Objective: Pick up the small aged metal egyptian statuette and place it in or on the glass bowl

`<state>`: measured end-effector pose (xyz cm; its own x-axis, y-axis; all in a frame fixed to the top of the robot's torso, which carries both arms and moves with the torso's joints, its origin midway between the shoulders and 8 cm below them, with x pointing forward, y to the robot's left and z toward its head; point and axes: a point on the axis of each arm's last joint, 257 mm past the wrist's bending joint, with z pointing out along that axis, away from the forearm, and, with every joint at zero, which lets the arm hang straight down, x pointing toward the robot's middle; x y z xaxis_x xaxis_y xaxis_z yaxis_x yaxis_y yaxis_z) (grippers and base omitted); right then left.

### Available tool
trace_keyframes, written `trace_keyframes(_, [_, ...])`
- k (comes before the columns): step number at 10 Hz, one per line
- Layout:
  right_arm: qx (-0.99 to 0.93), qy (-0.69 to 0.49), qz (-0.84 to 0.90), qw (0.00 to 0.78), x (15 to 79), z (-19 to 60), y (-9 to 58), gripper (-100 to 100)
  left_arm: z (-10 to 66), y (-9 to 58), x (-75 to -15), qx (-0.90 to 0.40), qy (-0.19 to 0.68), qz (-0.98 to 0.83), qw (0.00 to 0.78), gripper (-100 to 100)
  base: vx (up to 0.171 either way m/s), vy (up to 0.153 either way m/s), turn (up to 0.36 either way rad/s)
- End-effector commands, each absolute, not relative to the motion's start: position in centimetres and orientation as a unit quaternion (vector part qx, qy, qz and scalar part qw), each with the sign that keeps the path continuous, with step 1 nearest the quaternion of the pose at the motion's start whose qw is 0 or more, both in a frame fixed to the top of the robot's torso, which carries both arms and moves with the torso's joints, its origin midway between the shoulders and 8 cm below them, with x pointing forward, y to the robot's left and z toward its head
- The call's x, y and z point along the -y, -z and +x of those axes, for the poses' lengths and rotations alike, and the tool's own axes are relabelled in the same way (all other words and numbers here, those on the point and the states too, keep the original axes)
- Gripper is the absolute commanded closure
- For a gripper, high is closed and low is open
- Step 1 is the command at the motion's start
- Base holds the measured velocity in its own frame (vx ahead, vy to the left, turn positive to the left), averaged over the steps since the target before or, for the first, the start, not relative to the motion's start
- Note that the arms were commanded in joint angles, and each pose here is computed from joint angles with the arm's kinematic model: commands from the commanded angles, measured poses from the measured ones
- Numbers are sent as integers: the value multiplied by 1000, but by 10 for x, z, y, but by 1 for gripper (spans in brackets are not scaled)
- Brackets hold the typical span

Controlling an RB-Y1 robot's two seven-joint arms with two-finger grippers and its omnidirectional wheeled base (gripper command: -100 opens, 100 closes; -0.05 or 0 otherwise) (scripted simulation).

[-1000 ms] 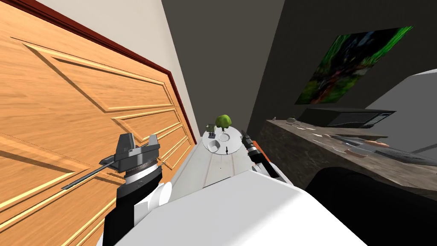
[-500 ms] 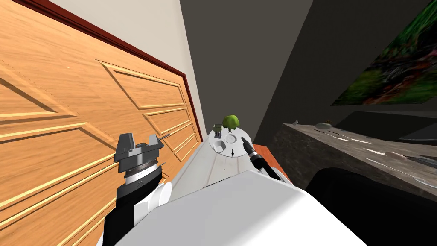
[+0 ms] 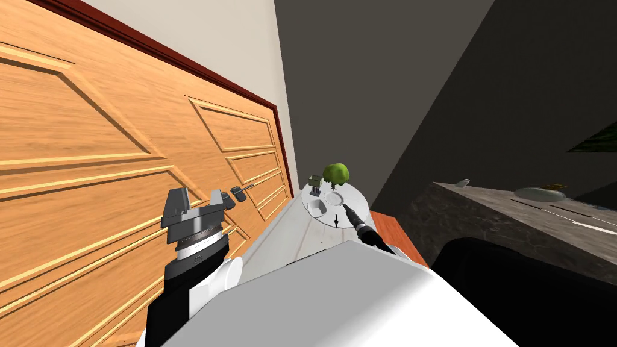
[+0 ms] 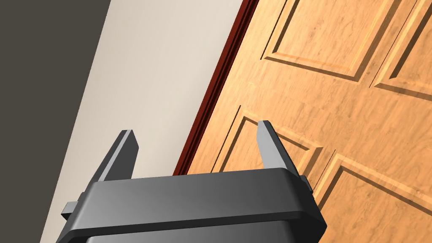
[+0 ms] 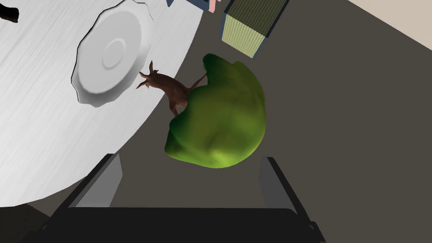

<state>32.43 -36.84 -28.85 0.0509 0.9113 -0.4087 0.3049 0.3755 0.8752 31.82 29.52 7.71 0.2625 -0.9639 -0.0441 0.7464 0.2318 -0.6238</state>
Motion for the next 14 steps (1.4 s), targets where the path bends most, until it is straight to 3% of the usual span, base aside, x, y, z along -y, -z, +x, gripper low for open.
trace_keyframes(1, [-652,-246,499,515,378,306,319,-100,318,-77,-295,-217,567,-250,754,0,40,-1,347])
trace_keyframes(11, [-721,-99,571,380,415,194,443,-100,318,-77,-295,-217,567,-250,754,0,39,-28,294])
trace_keyframes(14, [-731,-44,604,315,422,137,485,-100,318,-77,-295,-217,567,-250,754,0,35,-48,427])
